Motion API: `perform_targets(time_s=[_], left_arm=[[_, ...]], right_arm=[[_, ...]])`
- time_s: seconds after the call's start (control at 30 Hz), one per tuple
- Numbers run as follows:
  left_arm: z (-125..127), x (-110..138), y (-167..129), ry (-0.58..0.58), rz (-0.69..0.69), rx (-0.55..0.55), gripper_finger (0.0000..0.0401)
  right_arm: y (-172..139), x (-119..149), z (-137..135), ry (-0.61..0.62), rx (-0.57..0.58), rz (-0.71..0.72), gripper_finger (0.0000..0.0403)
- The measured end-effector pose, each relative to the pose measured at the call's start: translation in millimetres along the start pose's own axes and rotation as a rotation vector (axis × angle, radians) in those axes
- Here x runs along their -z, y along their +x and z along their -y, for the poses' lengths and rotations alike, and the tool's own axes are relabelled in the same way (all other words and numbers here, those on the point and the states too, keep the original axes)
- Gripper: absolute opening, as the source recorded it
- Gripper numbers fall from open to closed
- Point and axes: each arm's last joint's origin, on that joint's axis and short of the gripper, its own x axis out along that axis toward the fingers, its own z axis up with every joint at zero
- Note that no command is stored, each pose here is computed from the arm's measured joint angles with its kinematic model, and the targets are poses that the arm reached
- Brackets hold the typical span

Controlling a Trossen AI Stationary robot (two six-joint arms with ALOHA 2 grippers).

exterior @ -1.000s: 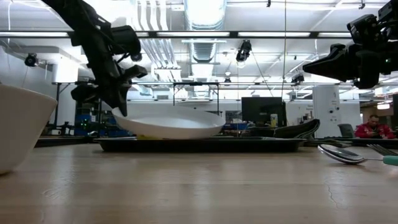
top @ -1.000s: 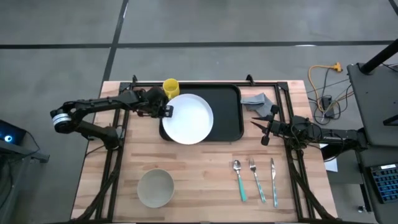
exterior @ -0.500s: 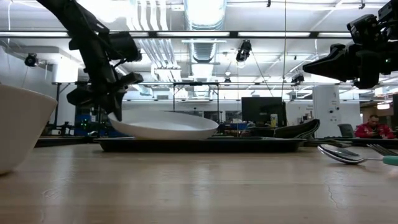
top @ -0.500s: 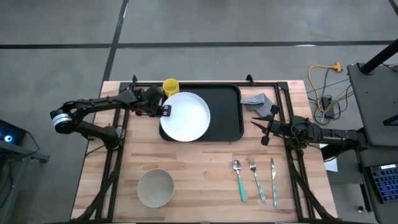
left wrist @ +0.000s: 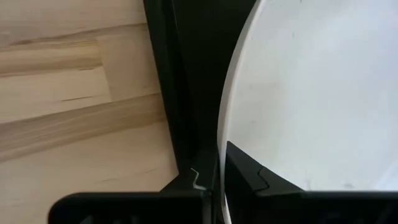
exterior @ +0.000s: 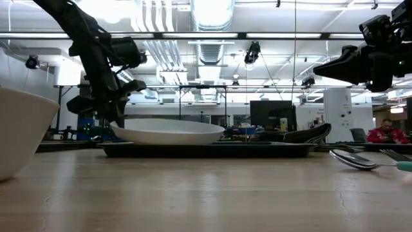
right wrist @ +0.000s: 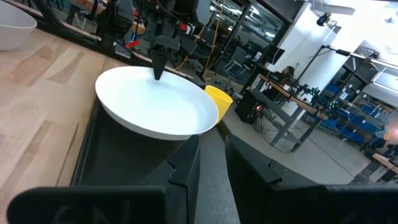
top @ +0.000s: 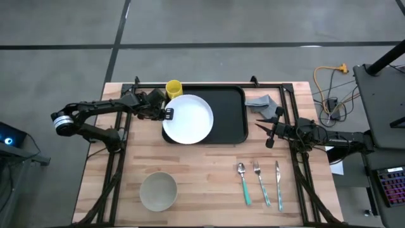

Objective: Set up tray
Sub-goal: Put the white plate on the black serving tray below the yellow mug

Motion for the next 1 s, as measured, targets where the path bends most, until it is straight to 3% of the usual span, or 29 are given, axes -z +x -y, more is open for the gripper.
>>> perform_targets(time_s=[0.53,1.0], left_arm=[[-5.8,4.8,5.1,-0.002,-0.018,-0.018,0.0003],[-7.5,4.4,7.8,-0.001,0.003,-0.014,0.0064]], right_arm=[[0.0,0.1,-0.1,-0.001,0.0,0.0,0.0068],[0.0,0.1,0.0,0.0,0.0,0.0,0.0068]])
